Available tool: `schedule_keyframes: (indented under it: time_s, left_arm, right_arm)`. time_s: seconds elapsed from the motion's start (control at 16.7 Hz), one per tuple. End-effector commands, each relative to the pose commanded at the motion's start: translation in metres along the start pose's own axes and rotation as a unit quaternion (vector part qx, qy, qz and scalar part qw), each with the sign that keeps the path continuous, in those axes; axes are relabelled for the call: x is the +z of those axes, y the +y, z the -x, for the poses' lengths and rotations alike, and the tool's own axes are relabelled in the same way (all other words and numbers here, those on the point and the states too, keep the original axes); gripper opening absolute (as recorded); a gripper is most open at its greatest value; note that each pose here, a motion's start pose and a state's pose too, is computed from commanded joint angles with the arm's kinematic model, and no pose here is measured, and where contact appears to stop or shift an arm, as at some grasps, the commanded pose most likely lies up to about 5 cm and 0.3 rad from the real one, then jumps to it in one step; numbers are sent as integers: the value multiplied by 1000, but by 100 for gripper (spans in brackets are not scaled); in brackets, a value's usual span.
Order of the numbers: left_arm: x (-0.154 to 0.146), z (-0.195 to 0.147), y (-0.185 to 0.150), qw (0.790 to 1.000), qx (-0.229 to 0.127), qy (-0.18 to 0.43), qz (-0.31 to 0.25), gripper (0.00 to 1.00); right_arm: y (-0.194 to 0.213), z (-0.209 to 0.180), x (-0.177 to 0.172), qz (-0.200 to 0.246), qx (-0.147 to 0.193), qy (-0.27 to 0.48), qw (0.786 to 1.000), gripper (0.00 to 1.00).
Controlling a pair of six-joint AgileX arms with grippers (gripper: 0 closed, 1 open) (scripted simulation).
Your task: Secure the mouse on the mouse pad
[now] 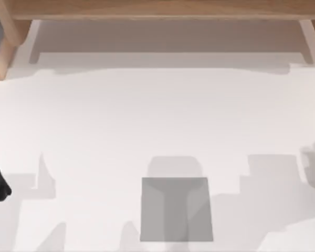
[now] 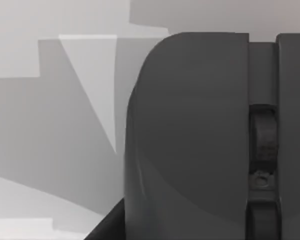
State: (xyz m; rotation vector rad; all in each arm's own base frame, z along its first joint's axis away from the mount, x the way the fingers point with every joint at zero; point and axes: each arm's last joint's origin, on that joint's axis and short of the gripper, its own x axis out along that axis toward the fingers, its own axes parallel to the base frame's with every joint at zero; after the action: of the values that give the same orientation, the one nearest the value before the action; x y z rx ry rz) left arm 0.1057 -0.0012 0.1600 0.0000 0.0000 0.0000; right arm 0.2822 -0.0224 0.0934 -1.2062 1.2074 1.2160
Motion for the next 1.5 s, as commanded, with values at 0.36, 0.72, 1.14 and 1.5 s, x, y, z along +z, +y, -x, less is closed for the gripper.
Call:
schedule_keyframes:
  time_s: [0.36,0.72,1.14,1.5]
  left_arm:
    - [0,0,0,1000,0,0,0,100]
    - [0,0,0,1000,0,0,0,100]
    - [0,0,0,1000,0,0,0,100]
    - [0,0,0,1000,0,0,0,100]
  right_arm:
    - [2,21,1,-14,-4,7,1000,0]
    - [-4,57,0,-12,-7,10,1000,0]
    - [2,119,1,-14,-2,7,1000,0]
    - [1,120,4,-15,-1,7,1000,0]
